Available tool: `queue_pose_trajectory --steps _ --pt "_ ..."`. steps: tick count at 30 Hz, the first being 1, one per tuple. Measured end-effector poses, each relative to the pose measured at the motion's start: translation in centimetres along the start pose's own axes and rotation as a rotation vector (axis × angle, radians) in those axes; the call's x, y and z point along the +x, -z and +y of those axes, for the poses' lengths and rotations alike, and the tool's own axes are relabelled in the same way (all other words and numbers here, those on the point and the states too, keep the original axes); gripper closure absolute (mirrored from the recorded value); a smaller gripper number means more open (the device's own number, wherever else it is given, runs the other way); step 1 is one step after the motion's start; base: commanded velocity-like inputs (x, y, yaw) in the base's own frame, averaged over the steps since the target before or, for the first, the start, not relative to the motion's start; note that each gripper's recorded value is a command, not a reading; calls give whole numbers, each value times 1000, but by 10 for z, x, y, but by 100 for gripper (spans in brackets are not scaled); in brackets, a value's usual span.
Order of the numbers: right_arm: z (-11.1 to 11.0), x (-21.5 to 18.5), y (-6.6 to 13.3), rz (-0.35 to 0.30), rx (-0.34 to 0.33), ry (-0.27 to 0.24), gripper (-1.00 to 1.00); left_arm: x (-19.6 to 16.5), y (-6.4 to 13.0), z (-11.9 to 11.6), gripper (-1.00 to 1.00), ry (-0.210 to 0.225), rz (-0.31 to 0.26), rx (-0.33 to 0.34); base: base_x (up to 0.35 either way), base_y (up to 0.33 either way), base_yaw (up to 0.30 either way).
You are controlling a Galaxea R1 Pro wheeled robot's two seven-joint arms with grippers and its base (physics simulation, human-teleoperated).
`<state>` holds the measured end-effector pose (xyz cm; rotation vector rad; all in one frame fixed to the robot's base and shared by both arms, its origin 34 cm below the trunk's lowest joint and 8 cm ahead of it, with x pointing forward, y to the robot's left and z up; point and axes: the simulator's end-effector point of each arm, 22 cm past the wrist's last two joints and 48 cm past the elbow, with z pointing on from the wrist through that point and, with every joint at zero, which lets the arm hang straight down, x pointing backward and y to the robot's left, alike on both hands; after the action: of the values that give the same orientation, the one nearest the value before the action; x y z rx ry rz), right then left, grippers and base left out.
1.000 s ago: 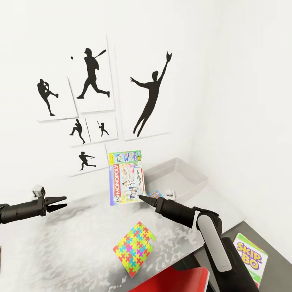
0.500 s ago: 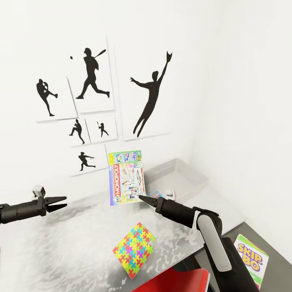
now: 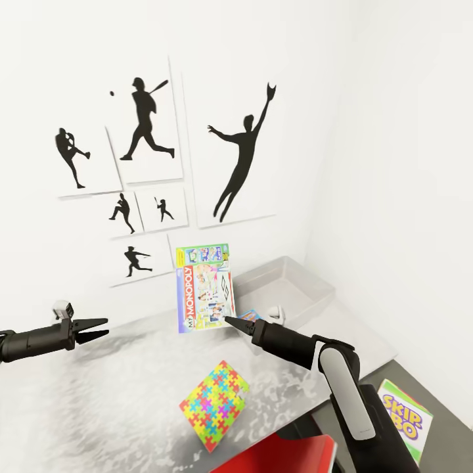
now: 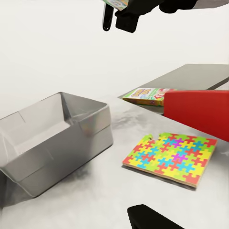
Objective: Put all the toys in the child's room - the three board games (two on the bed and one on the table), the two jigsaw puzzles on the table, and the tennis ball on the table - inside the toy box on the table in the child's room.
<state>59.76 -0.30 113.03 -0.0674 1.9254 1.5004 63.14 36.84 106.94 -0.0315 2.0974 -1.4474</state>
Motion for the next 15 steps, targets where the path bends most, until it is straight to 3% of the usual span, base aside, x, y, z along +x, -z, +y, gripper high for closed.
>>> queue_pose_trajectory --steps 9,15 --pt "0 0 0 0 -1 0 100 0 0 0 -100 0 0 0 1 -8 0" --pt "0 0 0 0 -1 0 100 0 0 0 -100 1 0 0 95 0 0"
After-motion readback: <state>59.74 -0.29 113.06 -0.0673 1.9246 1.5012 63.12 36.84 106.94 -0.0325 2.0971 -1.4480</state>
